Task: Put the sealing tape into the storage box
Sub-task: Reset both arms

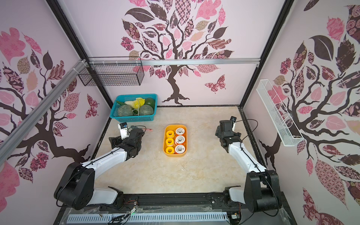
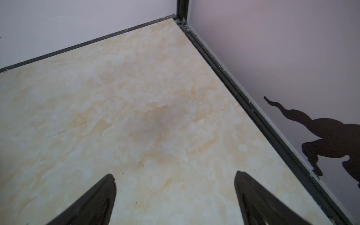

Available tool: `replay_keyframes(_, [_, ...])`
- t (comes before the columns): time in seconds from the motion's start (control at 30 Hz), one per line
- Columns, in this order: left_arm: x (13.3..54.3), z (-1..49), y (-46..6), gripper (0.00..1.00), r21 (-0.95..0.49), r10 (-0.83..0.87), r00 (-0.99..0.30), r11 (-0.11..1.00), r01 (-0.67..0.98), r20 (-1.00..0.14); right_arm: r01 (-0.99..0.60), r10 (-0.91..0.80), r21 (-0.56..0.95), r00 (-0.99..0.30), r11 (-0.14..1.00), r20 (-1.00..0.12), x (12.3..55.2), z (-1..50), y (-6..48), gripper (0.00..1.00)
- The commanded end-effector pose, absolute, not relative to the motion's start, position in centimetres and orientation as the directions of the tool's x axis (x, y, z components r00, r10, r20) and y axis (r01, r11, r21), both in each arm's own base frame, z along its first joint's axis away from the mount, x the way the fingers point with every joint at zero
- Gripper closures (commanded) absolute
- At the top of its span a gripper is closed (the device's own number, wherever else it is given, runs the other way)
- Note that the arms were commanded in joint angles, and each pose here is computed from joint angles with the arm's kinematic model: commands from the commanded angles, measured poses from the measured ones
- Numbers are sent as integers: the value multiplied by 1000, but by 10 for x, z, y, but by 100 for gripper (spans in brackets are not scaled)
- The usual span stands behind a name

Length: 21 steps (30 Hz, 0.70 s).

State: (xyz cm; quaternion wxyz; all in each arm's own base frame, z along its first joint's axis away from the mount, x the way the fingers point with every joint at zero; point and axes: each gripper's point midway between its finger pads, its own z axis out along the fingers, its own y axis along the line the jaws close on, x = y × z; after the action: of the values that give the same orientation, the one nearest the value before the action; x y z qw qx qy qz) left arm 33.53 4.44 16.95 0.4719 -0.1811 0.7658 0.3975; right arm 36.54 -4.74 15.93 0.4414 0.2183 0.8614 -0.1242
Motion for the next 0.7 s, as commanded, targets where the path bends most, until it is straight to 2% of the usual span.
replay_keyframes(0.0, [344,158,44,2,412,102,-475,673,-615,-874,508,221,-20,-409,861,-885,371,177,-57,1])
replay_keyframes(0.37, [362,135,32,2,220,35,-380,862,-456,-925,288,99,2,-324,958,-941,386,165,-31,1])
replay_keyframes(0.53, [368,126,39,2,89,-59,-332,906,-413,-941,168,96,46,-302,985,-949,390,157,-14,1])
replay_keyframes(0.67, [370,130,36,2,73,-45,-294,922,-380,-955,110,99,71,-267,991,-959,395,154,-6,1])
